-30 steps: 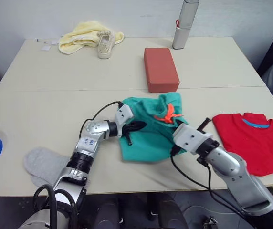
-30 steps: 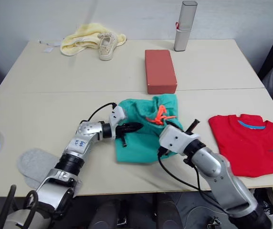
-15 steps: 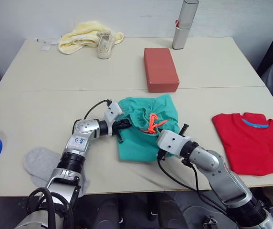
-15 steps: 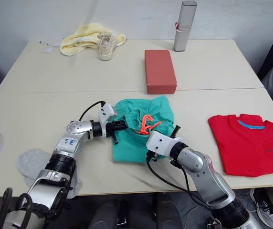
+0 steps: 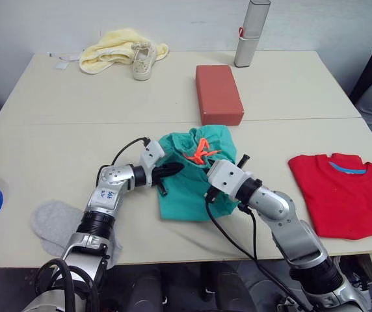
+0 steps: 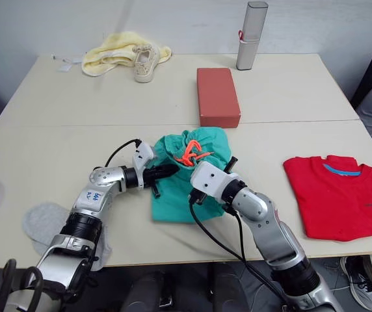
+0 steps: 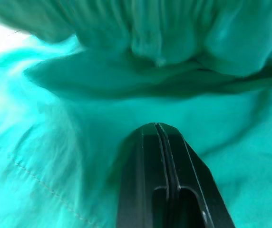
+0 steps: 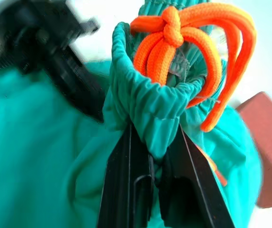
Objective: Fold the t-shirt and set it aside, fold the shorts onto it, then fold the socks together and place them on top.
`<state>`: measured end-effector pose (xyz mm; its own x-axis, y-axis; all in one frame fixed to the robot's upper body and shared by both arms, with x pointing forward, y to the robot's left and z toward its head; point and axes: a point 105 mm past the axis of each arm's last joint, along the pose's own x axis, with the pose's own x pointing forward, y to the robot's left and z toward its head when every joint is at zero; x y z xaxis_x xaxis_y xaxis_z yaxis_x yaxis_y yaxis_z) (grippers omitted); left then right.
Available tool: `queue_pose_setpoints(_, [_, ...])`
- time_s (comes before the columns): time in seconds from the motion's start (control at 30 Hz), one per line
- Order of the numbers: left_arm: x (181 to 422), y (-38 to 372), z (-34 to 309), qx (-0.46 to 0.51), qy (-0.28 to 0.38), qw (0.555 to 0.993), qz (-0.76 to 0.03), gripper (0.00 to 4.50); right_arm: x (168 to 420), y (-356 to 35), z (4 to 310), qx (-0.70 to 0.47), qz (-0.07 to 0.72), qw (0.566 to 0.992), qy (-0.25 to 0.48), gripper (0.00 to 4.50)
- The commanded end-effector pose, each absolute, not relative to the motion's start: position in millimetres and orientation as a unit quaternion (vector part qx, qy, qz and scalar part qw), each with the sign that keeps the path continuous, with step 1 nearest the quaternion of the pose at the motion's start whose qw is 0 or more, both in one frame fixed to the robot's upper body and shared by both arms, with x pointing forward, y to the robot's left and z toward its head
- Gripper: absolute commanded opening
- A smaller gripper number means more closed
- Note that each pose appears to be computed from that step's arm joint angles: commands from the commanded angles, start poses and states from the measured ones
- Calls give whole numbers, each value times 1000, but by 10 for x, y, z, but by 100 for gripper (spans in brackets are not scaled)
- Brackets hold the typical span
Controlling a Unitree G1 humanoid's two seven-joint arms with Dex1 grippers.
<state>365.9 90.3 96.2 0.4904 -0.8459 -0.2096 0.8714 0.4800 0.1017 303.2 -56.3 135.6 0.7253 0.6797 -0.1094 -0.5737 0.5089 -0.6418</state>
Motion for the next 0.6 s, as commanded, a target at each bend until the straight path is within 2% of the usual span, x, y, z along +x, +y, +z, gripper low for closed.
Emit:
queue_pose_setpoints(0.03, [3624, 948, 980, 94, 54, 858, -501, 0, 3002, -534, 1200, -339, 376, 861, -58, 2])
queue_pose_setpoints(0.07, [3610, 963, 989, 94, 51, 857, -504, 0, 2999, -517, 1206, -323, 378, 866, -58, 2])
queue_pose_setpoints(0.17, [3527, 1002, 1023, 93, 43, 844, -526, 0, 2950, -438, 1321, -283, 396, 870, -80, 80])
queue_pose_setpoints(0.27, [3468, 1046, 1034, 107, 41, 835, -538, 0, 2815, -404, 1466, -212, 441, 867, -93, 180])
queue_pose_setpoints(0.4, [3485, 1168, 1072, 118, 44, 838, -531, 0, 2590, -532, 1500, -121, 516, 846, -64, 319])
queue_pose_setpoints(0.47, [3477, 1338, 1117, 136, 55, 833, -534, 0, 2465, -737, 1563, -68, 554, 829, -43, 375])
queue_pose_setpoints(0.53, [3443, 1509, 1171, 157, 74, 820, -546, 0, 2450, -924, 1643, -19, 560, 828, -25, 449])
queue_pose_setpoints(0.6, [3379, 1624, 1261, 170, 87, 800, -568, 0, 2528, -1084, 1720, 25, 545, 838, -18, 449])
